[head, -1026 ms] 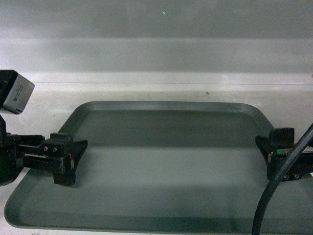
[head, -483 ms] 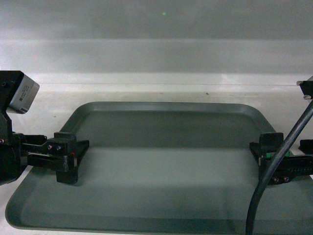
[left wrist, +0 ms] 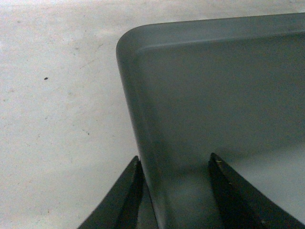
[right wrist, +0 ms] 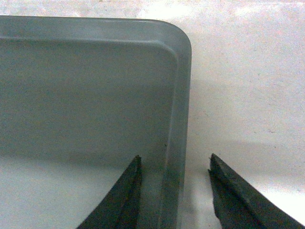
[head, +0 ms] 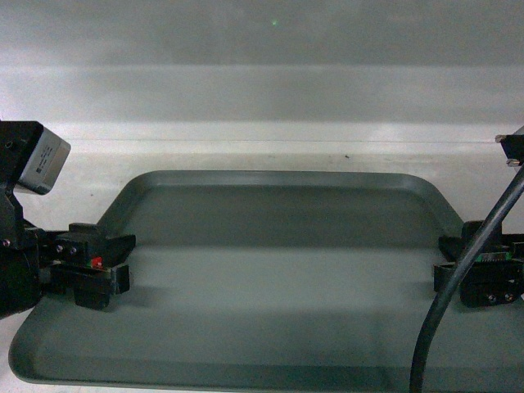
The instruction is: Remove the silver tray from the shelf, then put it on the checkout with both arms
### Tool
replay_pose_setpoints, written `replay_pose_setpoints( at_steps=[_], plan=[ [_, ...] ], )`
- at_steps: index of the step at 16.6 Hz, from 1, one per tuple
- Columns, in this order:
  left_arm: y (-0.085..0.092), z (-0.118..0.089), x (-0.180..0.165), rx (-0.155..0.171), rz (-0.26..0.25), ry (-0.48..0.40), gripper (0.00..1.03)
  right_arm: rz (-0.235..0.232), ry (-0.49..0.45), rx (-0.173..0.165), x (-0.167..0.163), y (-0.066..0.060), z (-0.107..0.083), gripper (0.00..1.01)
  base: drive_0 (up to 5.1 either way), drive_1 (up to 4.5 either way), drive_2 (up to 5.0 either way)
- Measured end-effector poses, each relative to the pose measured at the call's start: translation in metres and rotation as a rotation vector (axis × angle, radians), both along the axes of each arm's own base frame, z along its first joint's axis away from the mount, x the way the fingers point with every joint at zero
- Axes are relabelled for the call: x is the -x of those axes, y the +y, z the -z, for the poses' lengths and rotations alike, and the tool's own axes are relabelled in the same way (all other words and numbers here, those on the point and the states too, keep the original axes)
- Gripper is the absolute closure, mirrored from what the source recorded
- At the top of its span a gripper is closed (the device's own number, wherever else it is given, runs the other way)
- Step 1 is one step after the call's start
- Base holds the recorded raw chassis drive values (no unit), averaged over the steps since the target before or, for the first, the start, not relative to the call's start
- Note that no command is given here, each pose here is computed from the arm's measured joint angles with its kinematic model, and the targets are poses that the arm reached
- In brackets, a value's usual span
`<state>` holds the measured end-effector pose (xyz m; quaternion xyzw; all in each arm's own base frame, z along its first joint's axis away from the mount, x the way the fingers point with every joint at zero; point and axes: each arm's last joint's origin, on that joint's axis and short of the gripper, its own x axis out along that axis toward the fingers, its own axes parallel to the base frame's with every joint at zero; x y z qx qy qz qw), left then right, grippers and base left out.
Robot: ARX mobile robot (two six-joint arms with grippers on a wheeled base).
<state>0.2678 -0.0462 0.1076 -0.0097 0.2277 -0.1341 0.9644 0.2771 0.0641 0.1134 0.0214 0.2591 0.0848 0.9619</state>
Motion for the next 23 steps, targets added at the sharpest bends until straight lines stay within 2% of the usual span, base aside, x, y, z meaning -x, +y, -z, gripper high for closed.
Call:
replay_pose_setpoints(
  at_steps=[2,4,5,6,8,13,14,16,19,23],
  plan=[
    [-0.001,-0.001,0.001,0.002,0.001,-0.002,0.78,-0.002,-0.003,0.002,0.001,0.001,0.0,0.74,0.0,0.0,0.0],
    [0.0,-0.002,0.002,0.008,-0.024,-0.002,0.91,0.008,-0.007,0.008,0.002,0.001,0.0,0.88,0.0,0.0,0.0],
    [-0.001,-0.003,0.002,0.03,-0.048,0.004,0.96,0.02,-0.006,-0.013,0.002,0.001,0.0,0.95,0.0,0.0,0.0],
    [-0.002,-0.003,0.003,0.062,-0.066,0.012,0.99,0.046,-0.004,-0.05,0.003,0.002,-0.001,0.98,0.0,0.0,0.0],
    [-0.005,-0.005,0.008,0.083,-0.075,0.013,0.99,0.051,-0.007,-0.061,0.004,0.002,-0.001,0.98,0.0,0.0,0.0],
    [-0.012,-0.022,0.021,0.081,-0.078,-0.036,0.99,0.066,-0.045,-0.047,0.013,-0.001,-0.014,0.98,0.0,0.0,0.0],
    [-0.013,-0.028,0.023,0.083,-0.079,-0.049,0.99,0.064,-0.067,-0.045,0.015,-0.001,-0.022,0.98,0.0,0.0,0.0],
    [-0.016,-0.039,0.03,0.078,-0.077,-0.042,0.99,0.053,-0.081,-0.011,0.023,-0.002,-0.038,0.98,0.0,0.0,0.0],
    [-0.018,-0.051,0.038,0.078,-0.078,-0.032,0.99,0.055,-0.075,0.0,0.032,-0.003,-0.052,0.98,0.0,0.0,0.0],
    [-0.019,-0.074,0.049,0.079,-0.084,-0.057,0.99,0.05,-0.069,-0.001,0.04,-0.005,-0.077,0.98,0.0,0.0,0.0]
  ],
)
